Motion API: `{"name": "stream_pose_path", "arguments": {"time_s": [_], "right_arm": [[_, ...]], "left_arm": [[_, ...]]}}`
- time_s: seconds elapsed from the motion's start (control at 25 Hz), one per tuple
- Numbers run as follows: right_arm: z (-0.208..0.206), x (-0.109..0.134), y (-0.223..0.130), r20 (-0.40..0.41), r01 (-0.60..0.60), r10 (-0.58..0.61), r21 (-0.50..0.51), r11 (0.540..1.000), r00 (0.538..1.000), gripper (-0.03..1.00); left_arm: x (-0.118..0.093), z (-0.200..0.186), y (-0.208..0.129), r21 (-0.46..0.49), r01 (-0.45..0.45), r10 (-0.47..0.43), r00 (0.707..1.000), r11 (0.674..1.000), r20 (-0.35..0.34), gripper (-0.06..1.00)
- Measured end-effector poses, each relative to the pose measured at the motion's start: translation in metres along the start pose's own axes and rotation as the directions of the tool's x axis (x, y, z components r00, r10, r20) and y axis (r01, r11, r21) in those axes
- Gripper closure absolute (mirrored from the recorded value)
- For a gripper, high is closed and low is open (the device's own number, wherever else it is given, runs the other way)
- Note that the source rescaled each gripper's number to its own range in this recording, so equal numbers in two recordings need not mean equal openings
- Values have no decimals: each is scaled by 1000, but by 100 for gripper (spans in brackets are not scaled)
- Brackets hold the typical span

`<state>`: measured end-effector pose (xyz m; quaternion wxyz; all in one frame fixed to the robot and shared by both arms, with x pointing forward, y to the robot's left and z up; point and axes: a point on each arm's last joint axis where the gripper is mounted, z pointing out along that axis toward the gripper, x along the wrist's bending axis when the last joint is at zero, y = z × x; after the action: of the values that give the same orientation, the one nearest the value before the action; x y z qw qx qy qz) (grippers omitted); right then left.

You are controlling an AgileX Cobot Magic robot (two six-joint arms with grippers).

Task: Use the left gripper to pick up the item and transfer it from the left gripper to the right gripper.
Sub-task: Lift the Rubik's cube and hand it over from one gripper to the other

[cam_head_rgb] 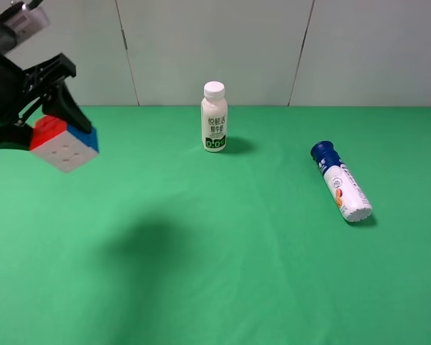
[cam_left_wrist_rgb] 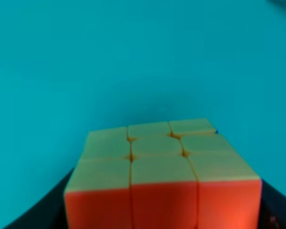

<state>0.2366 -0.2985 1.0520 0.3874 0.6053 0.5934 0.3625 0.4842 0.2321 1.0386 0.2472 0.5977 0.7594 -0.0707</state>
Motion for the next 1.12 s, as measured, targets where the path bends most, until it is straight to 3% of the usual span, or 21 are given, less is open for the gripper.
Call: {"name": "stream_pose_path", "arguments": {"time_s": [0.28, 0.68, 1.0, 1.12], "right_arm": [[0, 0, 0, 0, 0, 0, 0, 1000, 1000, -3], [0, 0, 0, 0, 0, 0, 0, 1000, 1000, -3], [0, 0, 0, 0, 0, 0, 0, 1000, 1000, -3], [0, 0, 0, 0, 0, 0, 0, 1000, 1000, -3]], "left_arm": [[-24, -3, -3, 15, -37, 31, 964, 999, 265, 94], [-47, -12, -7, 37, -82, 51, 855, 996, 517, 94], [-53, -16, -9, 47, -91, 46, 807, 995, 589, 94], [-55, -11, -8, 91, -91, 15, 783, 992, 622, 94]]}}
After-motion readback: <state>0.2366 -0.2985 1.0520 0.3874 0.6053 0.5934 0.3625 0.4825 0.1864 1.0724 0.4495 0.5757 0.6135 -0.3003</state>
